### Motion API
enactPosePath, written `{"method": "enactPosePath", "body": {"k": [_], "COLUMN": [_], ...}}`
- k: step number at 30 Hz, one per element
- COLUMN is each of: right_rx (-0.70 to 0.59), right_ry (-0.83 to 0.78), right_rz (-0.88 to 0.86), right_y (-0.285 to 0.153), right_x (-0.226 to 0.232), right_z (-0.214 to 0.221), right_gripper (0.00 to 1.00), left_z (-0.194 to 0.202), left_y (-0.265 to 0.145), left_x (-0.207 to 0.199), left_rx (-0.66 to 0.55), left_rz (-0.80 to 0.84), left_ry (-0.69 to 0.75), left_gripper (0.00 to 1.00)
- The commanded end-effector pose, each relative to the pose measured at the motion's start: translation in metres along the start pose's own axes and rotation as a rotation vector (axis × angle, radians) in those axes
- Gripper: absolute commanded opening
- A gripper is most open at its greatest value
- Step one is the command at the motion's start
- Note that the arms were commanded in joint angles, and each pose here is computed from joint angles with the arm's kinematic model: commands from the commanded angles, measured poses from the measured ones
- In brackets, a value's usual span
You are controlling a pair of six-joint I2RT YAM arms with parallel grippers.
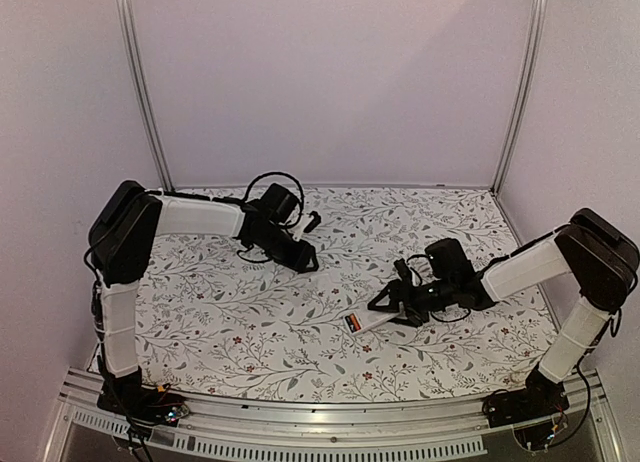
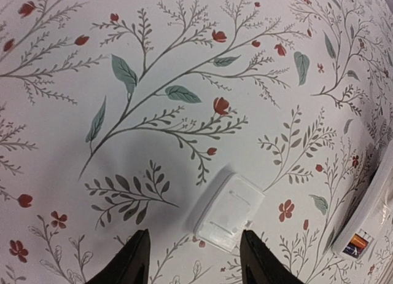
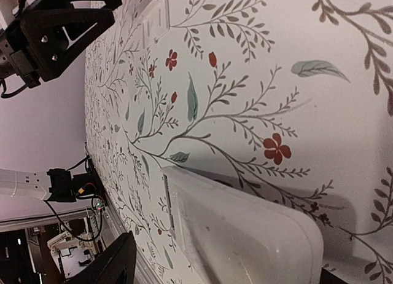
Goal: Load the batteries into the remote control
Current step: Place the remote control without the battery cover at the center of the board, then pick up the battery cover from the center of the board.
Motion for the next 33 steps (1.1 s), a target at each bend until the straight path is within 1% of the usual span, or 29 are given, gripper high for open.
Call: {"method": "enactPosePath", "body": {"k": [1, 6, 10, 14, 16, 19, 21, 24, 28, 33], "right_rx": [0.063, 0.125, 0.174, 0.130, 0.094, 0.054, 0.051, 0.054, 0.033, -0.029], "right_ry": [0.062, 0.071, 0.074, 0.035, 0.005, -0.043, -0.050, -0.049, -0.084, -0.140], "right_rz": [0.127, 0.159, 0.234, 0.369, 0.426, 0.503, 0.508, 0.497, 0.438, 0.352], "right_y": [-0.008, -0.009, -0.013, -0.033, -0.043, -0.054, -0.058, -0.061, -0.072, -0.090], "right_x": [-0.025, -0.031, -0.037, -0.040, -0.036, -0.033, -0.032, -0.032, -0.021, -0.002], "right_z": [0.024, 0.041, 0.053, 0.058, 0.057, 0.054, 0.054, 0.055, 0.051, 0.044], "right_gripper": [0.73, 0.74, 0.81, 0.89, 0.98, 0.99, 0.99, 0.99, 0.99, 0.98], "left_z": [-0.007, -0.008, -0.007, -0.008, -0.008, -0.006, -0.004, -0.002, -0.003, -0.002], "left_y": [0.006, 0.013, 0.016, 0.013, 0.013, 0.016, 0.019, 0.020, 0.022, 0.029], "left_x": [0.005, 0.005, 0.004, 0.003, 0.003, 0.005, 0.005, 0.005, 0.004, 0.002], "left_rx": [-0.002, 0.014, 0.022, 0.012, 0.012, 0.025, 0.044, 0.054, 0.061, 0.088], "left_rz": [0.023, 0.054, 0.068, 0.069, 0.065, 0.044, 0.060, 0.071, 0.091, 0.134], "left_ry": [0.022, 0.034, 0.033, 0.031, 0.040, 0.057, 0.073, 0.090, 0.107, 0.125], "left_gripper": [0.50, 0.50, 0.48, 0.48, 0.48, 0.47, 0.45, 0.39, 0.31, 0.24]}}
Point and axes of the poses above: each gripper's point midway between its finger pads, its own y axis out along the fingers, its own x axis along the line the jaws close on, z = x × y, the point moved 10 cm from there along -y, back along the fingers, and after that the axes turned 7 degrees about y, right-handed, at the moved point
